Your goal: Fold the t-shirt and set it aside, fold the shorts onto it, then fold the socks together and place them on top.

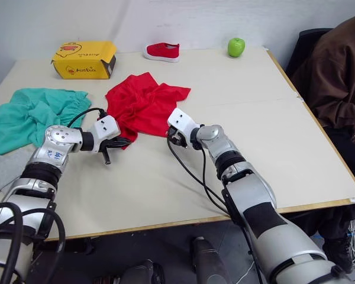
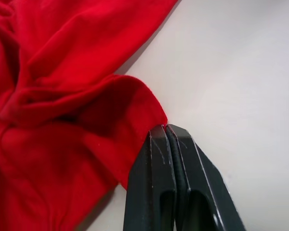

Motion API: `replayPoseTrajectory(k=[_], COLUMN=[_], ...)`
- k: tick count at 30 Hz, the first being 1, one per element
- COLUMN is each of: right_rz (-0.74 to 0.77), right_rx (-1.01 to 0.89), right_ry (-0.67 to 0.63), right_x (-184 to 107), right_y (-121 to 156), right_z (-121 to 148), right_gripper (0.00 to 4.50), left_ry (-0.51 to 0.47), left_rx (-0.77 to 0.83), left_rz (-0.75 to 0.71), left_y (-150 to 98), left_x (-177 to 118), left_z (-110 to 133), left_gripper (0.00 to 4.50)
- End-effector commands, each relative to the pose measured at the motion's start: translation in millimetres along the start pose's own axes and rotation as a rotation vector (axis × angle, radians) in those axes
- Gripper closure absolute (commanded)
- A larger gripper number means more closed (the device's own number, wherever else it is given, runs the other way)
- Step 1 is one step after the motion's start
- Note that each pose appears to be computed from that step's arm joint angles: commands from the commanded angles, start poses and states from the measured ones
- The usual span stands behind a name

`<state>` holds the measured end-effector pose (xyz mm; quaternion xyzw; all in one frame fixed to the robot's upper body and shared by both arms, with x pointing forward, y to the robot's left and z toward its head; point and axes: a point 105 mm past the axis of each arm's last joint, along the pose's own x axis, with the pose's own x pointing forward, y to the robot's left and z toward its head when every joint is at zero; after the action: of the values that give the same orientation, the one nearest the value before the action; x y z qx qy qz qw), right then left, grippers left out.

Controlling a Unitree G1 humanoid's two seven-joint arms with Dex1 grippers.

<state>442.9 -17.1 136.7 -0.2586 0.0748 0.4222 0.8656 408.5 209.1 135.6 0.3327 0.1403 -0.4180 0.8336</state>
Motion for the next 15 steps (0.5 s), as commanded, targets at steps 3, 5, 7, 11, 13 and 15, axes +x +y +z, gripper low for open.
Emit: replayPoseTrajectory(k=[3, 5, 7, 11, 13, 15], right_rz=[-0.032, -0.019, 0.005, 0.064, 0.096, 0.122], right_rx=[0.010, 0.001, -0.024, -0.111, -0.139, -0.166], right_ry=[-0.029, -0.038, -0.044, -0.079, -0.110, -0.136], right_x=[0, -1, -6, -27, -49, -79], right_y=[-4, -4, -6, -16, -22, -23], right_z=[7, 7, 7, 7, 5, -2], right_gripper=[4.45, 4.48, 4.48, 4.48, 4.48, 4.48], left_ry=[0.026, 0.011, -0.019, -0.066, -0.072, -0.060], left_rx=[-0.048, -0.062, -0.077, -0.101, -0.108, -0.125], left_rz=[0.009, -0.003, -0.052, -0.188, -0.250, -0.317], left_y=[-1, -3, -10, -32, -45, -60], left_x=[-10, -12, -16, -34, -49, -66], left_z=[-12, -10, -6, 4, 5, 2], left_gripper=[4.50, 4.50, 4.50, 4.50, 4.50, 4.50])
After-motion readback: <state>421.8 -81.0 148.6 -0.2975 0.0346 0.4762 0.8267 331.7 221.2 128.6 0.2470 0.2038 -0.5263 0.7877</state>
